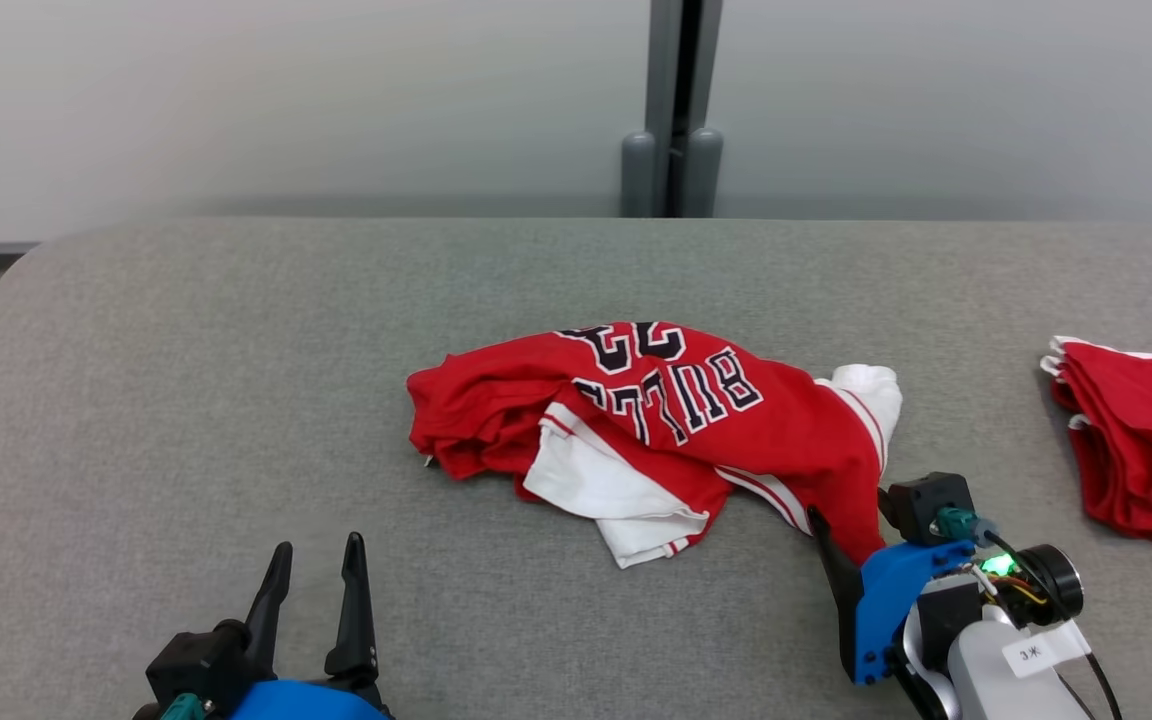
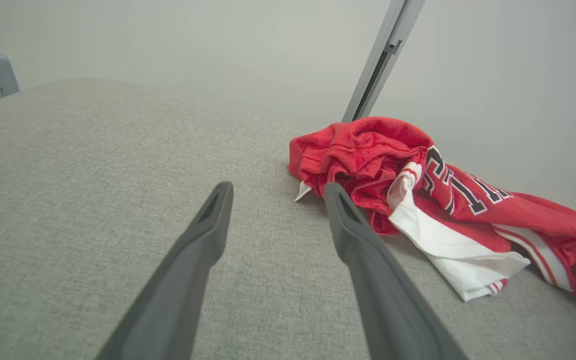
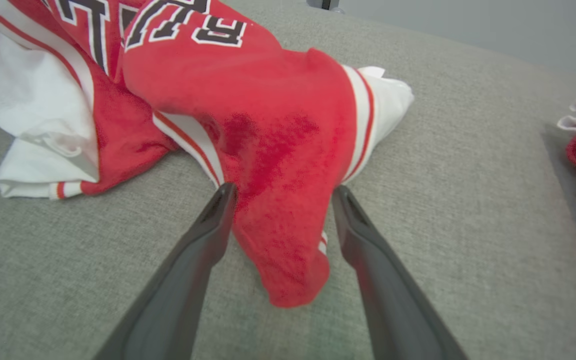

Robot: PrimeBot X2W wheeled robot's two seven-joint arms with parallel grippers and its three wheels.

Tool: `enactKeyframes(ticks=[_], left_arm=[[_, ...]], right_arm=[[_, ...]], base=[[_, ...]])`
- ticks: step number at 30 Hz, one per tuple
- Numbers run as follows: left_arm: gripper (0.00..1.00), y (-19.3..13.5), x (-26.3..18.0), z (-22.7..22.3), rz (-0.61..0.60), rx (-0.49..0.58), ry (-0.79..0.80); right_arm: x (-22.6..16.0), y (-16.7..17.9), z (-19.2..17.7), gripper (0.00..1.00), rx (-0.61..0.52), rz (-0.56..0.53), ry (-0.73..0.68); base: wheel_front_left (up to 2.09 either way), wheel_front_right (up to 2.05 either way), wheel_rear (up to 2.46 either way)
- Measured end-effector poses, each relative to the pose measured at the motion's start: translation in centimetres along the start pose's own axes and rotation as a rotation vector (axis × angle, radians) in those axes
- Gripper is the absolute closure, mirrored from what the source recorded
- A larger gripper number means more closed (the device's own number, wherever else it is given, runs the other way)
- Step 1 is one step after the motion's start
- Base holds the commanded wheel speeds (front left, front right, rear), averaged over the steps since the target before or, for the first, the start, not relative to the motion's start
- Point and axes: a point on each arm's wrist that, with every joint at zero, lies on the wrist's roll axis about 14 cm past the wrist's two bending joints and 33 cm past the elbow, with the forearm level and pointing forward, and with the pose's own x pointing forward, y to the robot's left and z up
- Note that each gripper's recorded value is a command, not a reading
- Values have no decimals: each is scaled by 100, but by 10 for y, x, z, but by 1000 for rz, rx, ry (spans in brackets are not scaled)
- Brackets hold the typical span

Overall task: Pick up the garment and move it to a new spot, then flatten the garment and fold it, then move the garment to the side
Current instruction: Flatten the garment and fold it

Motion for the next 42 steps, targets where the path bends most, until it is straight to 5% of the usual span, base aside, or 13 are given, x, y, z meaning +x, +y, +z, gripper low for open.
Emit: enactKeyframes(ticks=[3,7,11,16,22,23,24,25,34,42], left_arm=[[0,9,-2,-1,28,-2,2],[0,17,-3,-2,57,-5,5],[0,21,-2,-3,69,-7,7],[0,17,3,-1,58,-12,-3],[0,21,4,3,70,-39,-20],[0,21,3,2,72,-42,-18],[0,21,3,2,75,-44,-16],[0,23,3,2,82,-43,-17],[0,40,3,-4,144,-56,-3],[0,25,3,1,93,-48,-19]], right_arm=[[12,3,-3,100,-7,13,31],[26,7,10,100,-36,29,6],[42,1,62,100,-63,20,-119],[60,-16,144,100,-271,-4,-242],[91,-26,199,100,-460,-11,-249],[96,-26,205,91,-476,-9,-259],[102,-26,211,60,-481,-4,-270],[108,-24,213,0,-483,1,-269],[137,42,163,0,-378,182,-258],[99,38,111,0,-188,180,-232]], base=[[0,0,0],[0,0,0],[0,0,0],[0,0,0],[0,0,0],[0,0,0],[0,0,0],[0,0,0],[0,0,0],[0,0,0]])
